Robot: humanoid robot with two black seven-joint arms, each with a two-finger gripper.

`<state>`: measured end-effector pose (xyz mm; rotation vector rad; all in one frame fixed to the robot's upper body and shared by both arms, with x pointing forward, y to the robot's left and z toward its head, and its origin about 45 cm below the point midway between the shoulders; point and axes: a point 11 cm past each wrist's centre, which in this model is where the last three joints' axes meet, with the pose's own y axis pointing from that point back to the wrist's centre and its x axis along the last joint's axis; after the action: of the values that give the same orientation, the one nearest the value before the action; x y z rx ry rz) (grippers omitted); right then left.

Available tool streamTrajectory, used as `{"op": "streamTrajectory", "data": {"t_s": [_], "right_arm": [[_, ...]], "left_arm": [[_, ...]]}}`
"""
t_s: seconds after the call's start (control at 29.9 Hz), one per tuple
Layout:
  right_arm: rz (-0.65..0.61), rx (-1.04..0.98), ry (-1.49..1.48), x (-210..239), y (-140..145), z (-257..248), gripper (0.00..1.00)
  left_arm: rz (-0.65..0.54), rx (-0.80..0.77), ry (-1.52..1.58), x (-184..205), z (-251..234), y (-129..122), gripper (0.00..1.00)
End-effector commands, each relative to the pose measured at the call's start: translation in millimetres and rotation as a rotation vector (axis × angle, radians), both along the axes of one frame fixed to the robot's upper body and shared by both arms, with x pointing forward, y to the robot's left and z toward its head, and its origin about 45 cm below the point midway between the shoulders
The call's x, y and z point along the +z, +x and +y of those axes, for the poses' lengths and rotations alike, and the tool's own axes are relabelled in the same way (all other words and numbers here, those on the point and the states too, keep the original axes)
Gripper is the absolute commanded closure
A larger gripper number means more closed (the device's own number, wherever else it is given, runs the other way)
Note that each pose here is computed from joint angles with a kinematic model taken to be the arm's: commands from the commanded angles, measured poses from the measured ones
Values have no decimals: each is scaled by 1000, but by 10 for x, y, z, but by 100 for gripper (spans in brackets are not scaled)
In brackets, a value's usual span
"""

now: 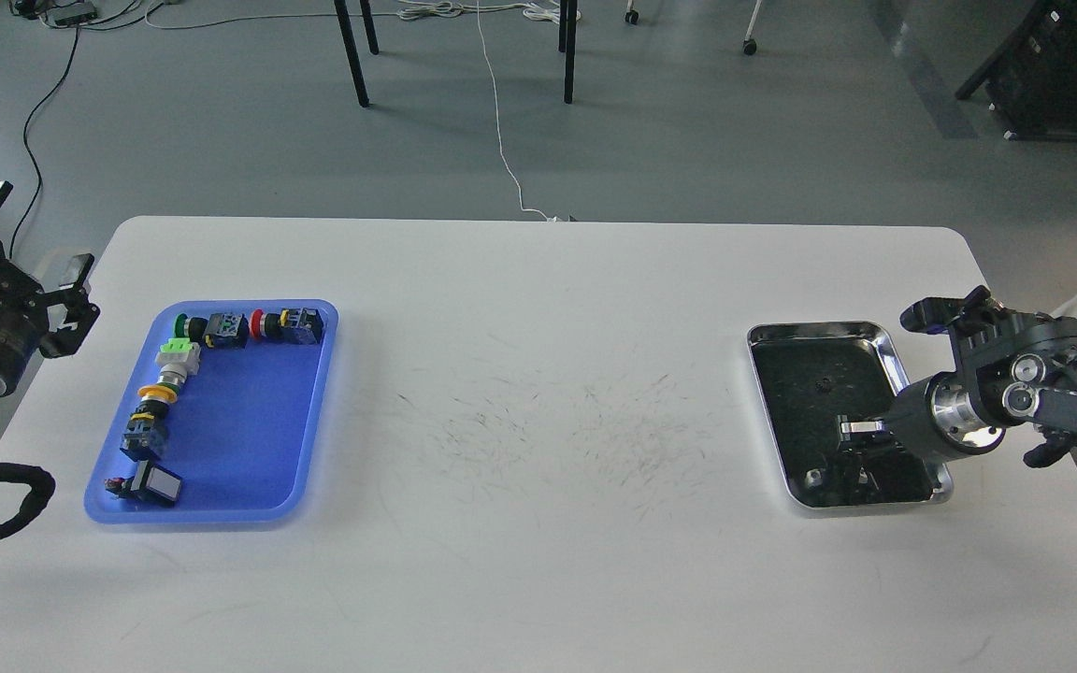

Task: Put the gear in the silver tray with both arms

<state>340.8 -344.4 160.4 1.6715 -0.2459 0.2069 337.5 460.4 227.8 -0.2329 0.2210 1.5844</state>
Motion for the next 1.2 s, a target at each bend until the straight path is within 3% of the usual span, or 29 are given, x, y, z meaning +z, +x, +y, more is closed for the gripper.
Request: {"op": "streamTrajectory", "data": {"t_s": [0.0, 0.13, 0.27, 0.47, 0.6, 0.7, 0.9, 1.17], "right_arm": [[-21, -19, 8, 73, 42, -46, 7], [-100, -66, 66, 298, 210, -53, 6], [-258, -154, 205, 819, 516, -49, 5], [-443, -420, 776, 1803, 905, -1, 5], [-446, -671, 1223, 2361, 999, -199, 5], [-386, -823, 1502, 2522, 1007, -385, 5], [-357, -1150, 1811, 2017, 973, -850, 5], [-139, -1358, 1904, 1038, 866, -448, 3]], "left_arm": [[0, -1, 1, 3, 1, 0, 2], [2, -1, 1, -2, 5, -1, 2], [-2, -1, 1, 11, 5, 10, 2], [-25, -5, 1, 105, -19, 101, 2], [-48, -23, 0, 238, -74, 221, 2], [-72, -45, -5, 378, -161, 350, 2], [-75, -10, -33, 434, -278, 547, 2], [0, 23, -120, 25, -458, 756, 2]]}}
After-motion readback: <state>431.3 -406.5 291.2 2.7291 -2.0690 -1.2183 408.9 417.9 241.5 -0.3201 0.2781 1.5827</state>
